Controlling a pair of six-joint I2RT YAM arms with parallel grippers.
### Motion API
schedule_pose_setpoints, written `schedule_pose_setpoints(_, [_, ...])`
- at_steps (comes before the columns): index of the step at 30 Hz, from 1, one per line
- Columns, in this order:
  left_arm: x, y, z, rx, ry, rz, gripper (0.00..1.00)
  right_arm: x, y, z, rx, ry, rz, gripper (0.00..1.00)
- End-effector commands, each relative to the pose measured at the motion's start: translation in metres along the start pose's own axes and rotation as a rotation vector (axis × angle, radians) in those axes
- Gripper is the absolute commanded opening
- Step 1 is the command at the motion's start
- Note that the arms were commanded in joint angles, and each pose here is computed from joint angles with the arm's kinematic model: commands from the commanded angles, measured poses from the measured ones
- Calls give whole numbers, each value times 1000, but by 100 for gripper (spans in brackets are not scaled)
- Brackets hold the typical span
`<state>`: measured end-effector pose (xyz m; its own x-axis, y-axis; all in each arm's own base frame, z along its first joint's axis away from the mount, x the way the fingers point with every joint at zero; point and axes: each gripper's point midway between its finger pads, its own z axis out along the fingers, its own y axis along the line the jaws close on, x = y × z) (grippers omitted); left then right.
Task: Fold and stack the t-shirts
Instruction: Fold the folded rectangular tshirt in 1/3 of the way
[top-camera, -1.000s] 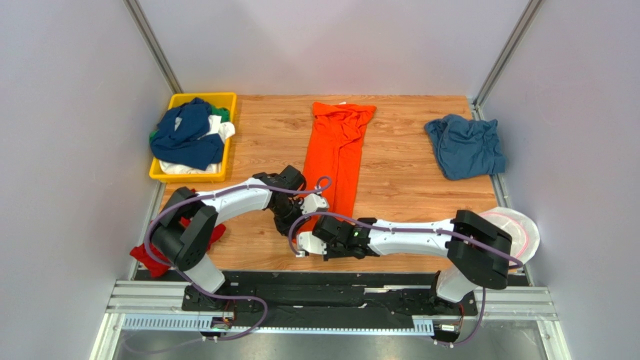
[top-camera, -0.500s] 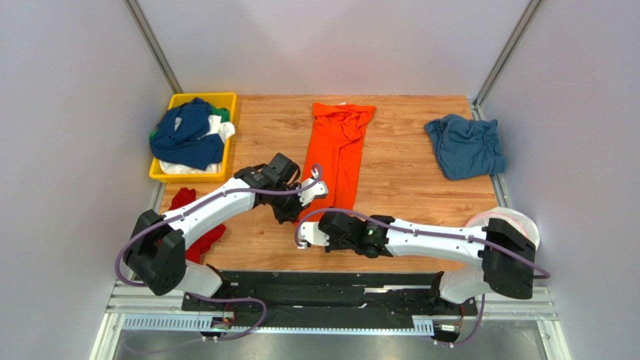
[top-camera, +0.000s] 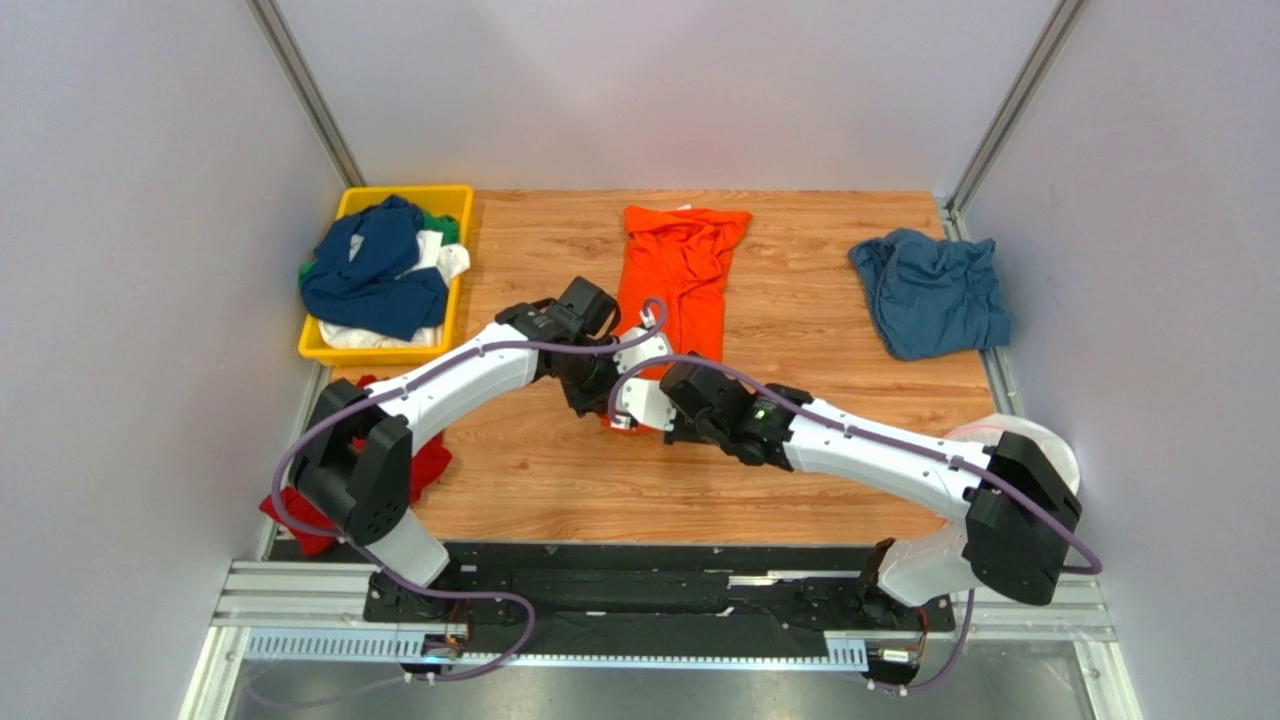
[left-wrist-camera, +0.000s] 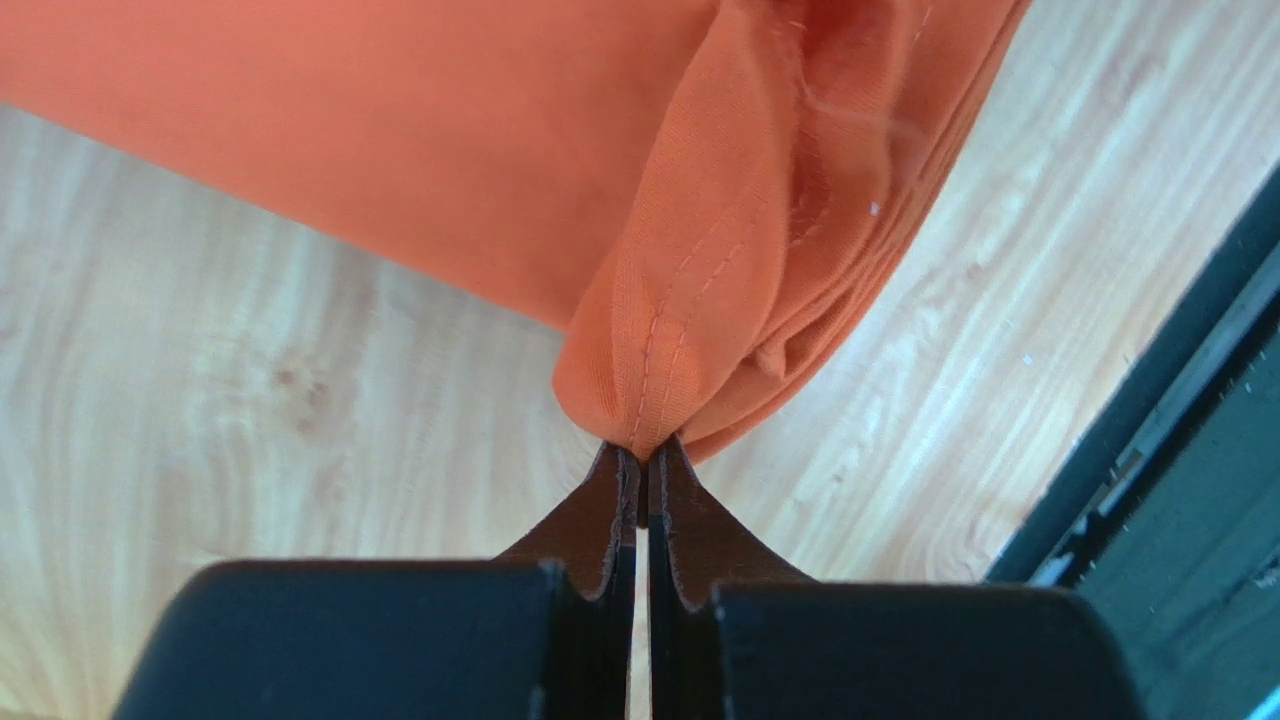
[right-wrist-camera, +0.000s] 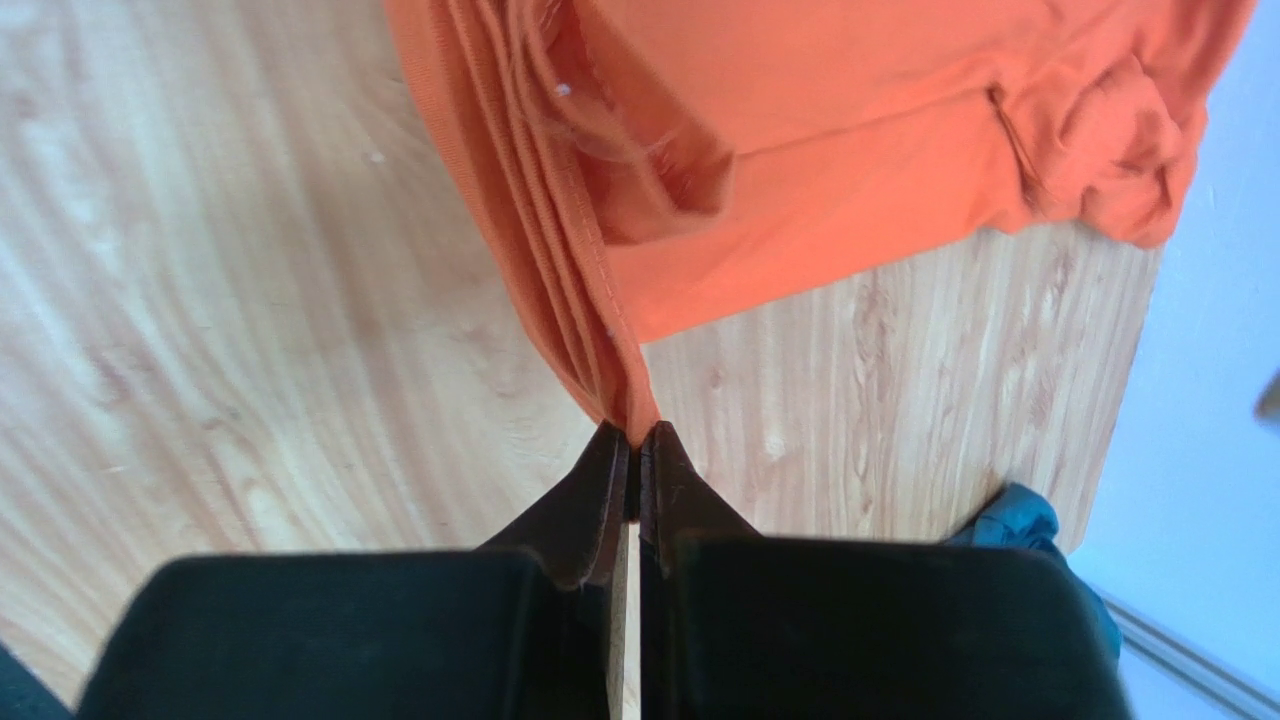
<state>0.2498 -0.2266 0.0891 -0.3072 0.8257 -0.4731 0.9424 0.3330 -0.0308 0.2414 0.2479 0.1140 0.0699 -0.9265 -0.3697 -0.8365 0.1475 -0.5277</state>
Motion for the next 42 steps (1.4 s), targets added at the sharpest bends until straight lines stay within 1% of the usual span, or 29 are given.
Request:
schedule_pose_setpoints(1, [-29, 30, -8, -43, -75, 14, 0, -11, -37, -7, 59, -45, 28, 0])
schedule_pose_setpoints(3, [-33, 40, -9, -58, -79, 14, 0, -8, -46, -5, 65, -42, 43, 0])
schedule_pose_setpoints(6, [-49, 58, -15, -84, -100, 18, 0, -5, -55, -1, 68, -33, 55, 0])
schedule_pose_setpoints(8, [-51, 67, -11, -85, -85, 12, 0, -2, -61, 3, 67, -24, 61, 0])
schedule_pose_setpoints(9, [-60, 75, -16, -102, -101, 22, 0, -3, -66, 4, 73, -28, 65, 0])
schedule_pose_setpoints(11, [-61, 84, -10, -96, -86, 12, 0, 1, -70, 10, 67, -17, 74, 0])
schedule_pose_setpoints(12, [-71, 90, -14, -107, -104, 19, 0, 1, -72, 12, 63, -16, 75, 0])
schedule_pose_setpoints(13, [-70, 94, -8, -98, -94, 11, 0, 1, -75, 16, 63, -13, 76, 0])
schedule_pose_setpoints(15, [-77, 103, -8, -108, -98, 13, 0, 4, -81, 21, 65, -7, 79, 0])
schedule_pose_setpoints(19, [-75, 117, 8, -106, -67, 9, 0, 9, -96, 36, 67, 7, 86, 0])
schedule_pose_setpoints(26, [-75, 141, 19, -122, -53, -12, 0, 31, -127, 61, 73, 57, 117, 0])
schedule_pose_setpoints(30, [-80, 154, 23, -134, -59, -20, 0, 34, -145, 74, 81, 58, 136, 0])
schedule_pose_setpoints(37, [-76, 169, 41, -139, -25, -29, 0, 41, -157, 102, 72, 80, 144, 0])
schedule_pose_setpoints(42, [-77, 177, 47, -151, -27, -36, 0, 45, -162, 115, 82, 86, 149, 0])
